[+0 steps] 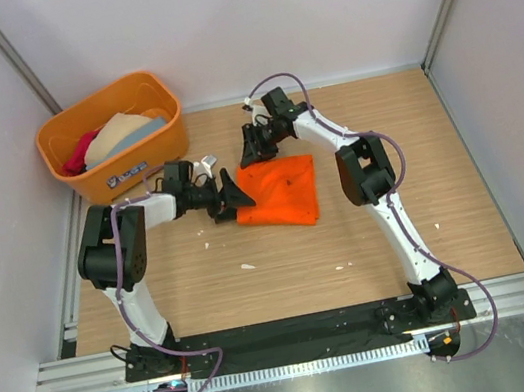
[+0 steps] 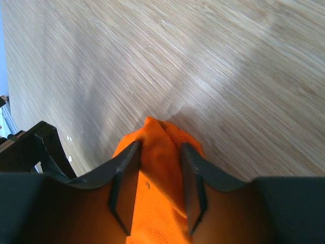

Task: Fold and stack the t-shirts
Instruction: Neatly place the folded tshirt to the corner

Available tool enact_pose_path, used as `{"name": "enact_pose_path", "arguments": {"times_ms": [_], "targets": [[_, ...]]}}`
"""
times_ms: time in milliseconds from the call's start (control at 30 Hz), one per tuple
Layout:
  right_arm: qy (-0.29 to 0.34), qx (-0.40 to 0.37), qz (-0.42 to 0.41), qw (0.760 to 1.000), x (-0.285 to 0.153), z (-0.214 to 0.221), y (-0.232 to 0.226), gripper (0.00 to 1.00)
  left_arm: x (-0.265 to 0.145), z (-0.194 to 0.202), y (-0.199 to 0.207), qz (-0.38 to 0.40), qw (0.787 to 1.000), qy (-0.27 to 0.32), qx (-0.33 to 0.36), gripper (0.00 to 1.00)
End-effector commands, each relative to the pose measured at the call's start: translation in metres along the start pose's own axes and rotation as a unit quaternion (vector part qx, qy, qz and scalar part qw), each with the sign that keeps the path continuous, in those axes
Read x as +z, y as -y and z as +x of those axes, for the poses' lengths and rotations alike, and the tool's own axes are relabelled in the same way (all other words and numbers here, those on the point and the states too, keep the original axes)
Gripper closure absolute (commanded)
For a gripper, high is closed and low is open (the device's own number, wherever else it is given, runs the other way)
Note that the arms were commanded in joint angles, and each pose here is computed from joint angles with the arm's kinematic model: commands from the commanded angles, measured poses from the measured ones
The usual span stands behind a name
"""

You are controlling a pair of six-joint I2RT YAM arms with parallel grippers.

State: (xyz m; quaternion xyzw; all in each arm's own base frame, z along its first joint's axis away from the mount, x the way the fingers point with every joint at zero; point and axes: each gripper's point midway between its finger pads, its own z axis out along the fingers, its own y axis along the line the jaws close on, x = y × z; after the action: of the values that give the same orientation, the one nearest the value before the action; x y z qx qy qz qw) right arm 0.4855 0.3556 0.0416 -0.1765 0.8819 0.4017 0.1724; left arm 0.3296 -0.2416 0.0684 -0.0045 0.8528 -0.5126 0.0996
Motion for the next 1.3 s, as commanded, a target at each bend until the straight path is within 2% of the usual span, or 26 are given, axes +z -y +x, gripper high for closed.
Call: {"name": "enact_pose_path", "arguments": {"times_ms": [0,200,333,433,467,533,567,633,700,800,867,900,967,1000,1033,1067,1167,1267], "targets": [[0.023,-0.035,-0.012,0.999,-0.022,-0.020,-0.035,0.61,-0.001,0.002,0.004,0.018,1.000,-0.003,0.002,0.24],[0.026,-0.025,-0.016,0.999,-0.015,-0.021,-0.032,0.79,-0.001,0.012,-0.002,0.014,1.000,-0.011,-0.011,0.25],[0.043,-0.013,-0.010,0.999,-0.011,-0.028,-0.026,0.84,-0.001,0.018,-0.005,0.013,1.000,-0.016,-0.016,0.27],[0.048,0.002,-0.019,0.999,-0.005,-0.031,-0.023,0.86,0.001,0.019,-0.007,0.011,0.999,-0.020,-0.032,0.44],[0.052,0.001,-0.025,0.998,-0.003,-0.033,-0.024,0.86,0.002,0.020,-0.009,0.008,0.999,-0.021,-0.039,0.54],[0.052,0.008,-0.030,0.998,0.001,-0.032,-0.022,0.87,0.004,0.021,-0.016,-0.003,0.998,-0.021,-0.055,0.64],[0.053,0.008,-0.034,0.998,0.002,-0.033,-0.022,0.87,0.005,0.022,-0.019,-0.013,0.997,-0.025,-0.065,0.78],[0.052,0.008,-0.038,0.998,0.007,-0.033,-0.019,0.88,0.007,0.028,-0.033,-0.039,0.995,-0.035,-0.085,0.92],[0.053,0.012,-0.040,0.998,0.010,-0.032,-0.015,0.88,0.007,0.034,-0.044,-0.068,0.992,-0.043,-0.100,1.00],[0.051,0.019,-0.046,0.997,0.015,-0.030,-0.010,0.86,0.006,0.045,-0.055,-0.096,0.987,-0.063,-0.109,1.00],[0.054,0.021,-0.048,0.997,0.016,-0.034,-0.012,0.77,0.004,0.045,-0.059,-0.114,0.985,-0.062,-0.112,0.98],[0.058,0.022,-0.042,0.997,0.014,-0.037,-0.011,0.61,0.003,0.044,-0.059,-0.117,0.986,-0.059,-0.107,0.93],[0.075,0.023,-0.035,0.996,0.002,-0.052,-0.017,0.50,-0.001,0.036,-0.052,-0.123,0.987,-0.044,-0.093,0.77],[0.086,0.028,-0.027,0.996,-0.007,-0.060,-0.014,0.44,-0.003,0.032,-0.047,-0.121,0.988,-0.039,-0.087,0.73],[0.096,0.032,-0.027,0.995,-0.015,-0.068,-0.017,0.41,-0.005,0.028,-0.043,-0.121,0.989,-0.033,-0.081,0.68],[0.101,0.045,-0.028,0.993,-0.025,-0.073,-0.019,0.39,-0.008,0.020,-0.038,-0.129,0.989,-0.024,-0.073,0.59],[0.126,0.058,-0.010,0.990,-0.065,-0.091,-0.019,0.30,-0.019,-0.002,-0.020,-0.145,0.988,0.002,-0.045,0.54],[0.128,0.076,0.025,0.989,-0.100,-0.091,-0.010,0.30,-0.029,-0.029,0.003,-0.153,0.987,0.037,-0.015,0.51]]}}
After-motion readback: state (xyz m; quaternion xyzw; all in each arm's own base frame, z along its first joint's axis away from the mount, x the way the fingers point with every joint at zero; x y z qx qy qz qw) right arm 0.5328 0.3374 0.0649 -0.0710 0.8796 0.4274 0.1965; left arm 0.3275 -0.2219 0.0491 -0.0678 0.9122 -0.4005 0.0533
